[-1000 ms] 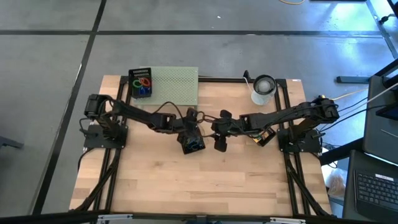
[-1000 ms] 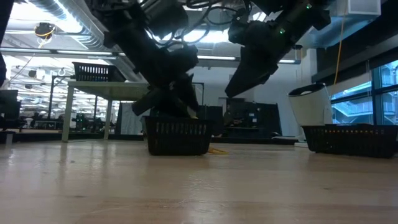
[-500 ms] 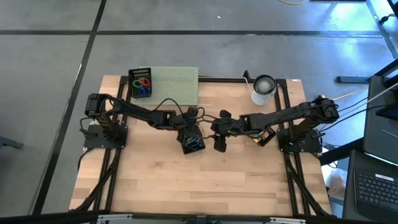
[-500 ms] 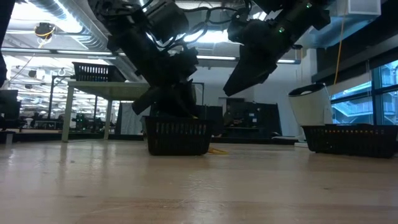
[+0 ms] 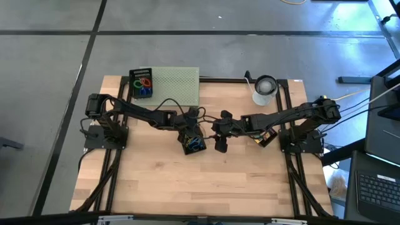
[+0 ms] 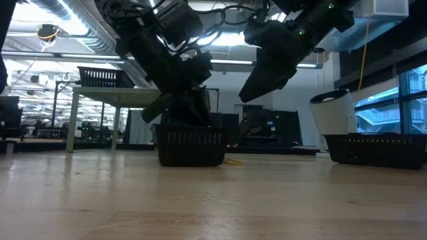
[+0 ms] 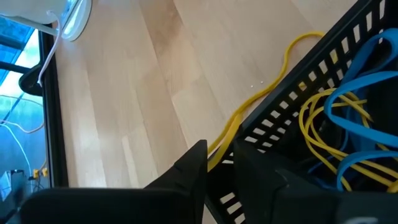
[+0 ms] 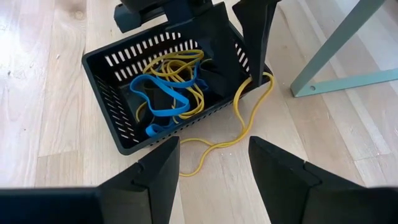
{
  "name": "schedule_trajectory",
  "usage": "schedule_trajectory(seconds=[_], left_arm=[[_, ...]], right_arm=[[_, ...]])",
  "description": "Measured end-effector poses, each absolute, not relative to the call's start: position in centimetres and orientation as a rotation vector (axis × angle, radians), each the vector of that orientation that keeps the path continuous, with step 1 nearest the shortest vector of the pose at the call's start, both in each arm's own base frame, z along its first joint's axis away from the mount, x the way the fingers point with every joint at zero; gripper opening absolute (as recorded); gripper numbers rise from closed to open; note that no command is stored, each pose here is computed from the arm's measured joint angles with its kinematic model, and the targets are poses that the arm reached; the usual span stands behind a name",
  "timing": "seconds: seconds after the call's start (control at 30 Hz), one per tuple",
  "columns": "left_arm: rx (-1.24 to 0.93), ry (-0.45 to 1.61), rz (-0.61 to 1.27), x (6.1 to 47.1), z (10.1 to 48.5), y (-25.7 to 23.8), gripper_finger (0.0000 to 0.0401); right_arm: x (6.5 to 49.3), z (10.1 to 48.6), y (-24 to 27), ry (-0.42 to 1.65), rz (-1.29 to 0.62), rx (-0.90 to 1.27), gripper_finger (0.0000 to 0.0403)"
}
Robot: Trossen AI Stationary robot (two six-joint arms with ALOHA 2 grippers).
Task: Pick & Place Office Desk Supplies
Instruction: Put the yellow rubber band into the left black bin
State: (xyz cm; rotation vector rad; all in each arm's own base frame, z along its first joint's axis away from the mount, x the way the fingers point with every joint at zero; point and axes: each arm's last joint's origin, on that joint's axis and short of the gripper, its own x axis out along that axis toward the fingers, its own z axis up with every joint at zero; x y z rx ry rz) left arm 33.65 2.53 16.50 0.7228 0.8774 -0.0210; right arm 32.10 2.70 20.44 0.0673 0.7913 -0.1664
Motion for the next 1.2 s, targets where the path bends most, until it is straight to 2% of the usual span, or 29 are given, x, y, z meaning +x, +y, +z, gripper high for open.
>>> schedule_trajectory(seconds=[0.47,0.77,1.0,1.2], left_arm=[[0.744,0.897,-0.039,33.5,16.4,2.5,0.0007],[0.756,0.872,-0.012,33.7,17.1,2.5,0.0003],[0.792,0.773,0.093,33.4,20.7,1.8,0.0003],[0.758,0.650,0.130,31.0,25.4,0.2,0.0002]], right_arm=[[32.1,20.4,2.7,0.791,-0.166,0.067,0.0194],[32.1,20.4,2.7,0.791,-0.166,0.067,0.0194],[32.1,20.5,2.7,0.788,-0.166,0.068,0.0194],[32.2,20.5,2.7,0.782,-0.163,0.064,0.0194]])
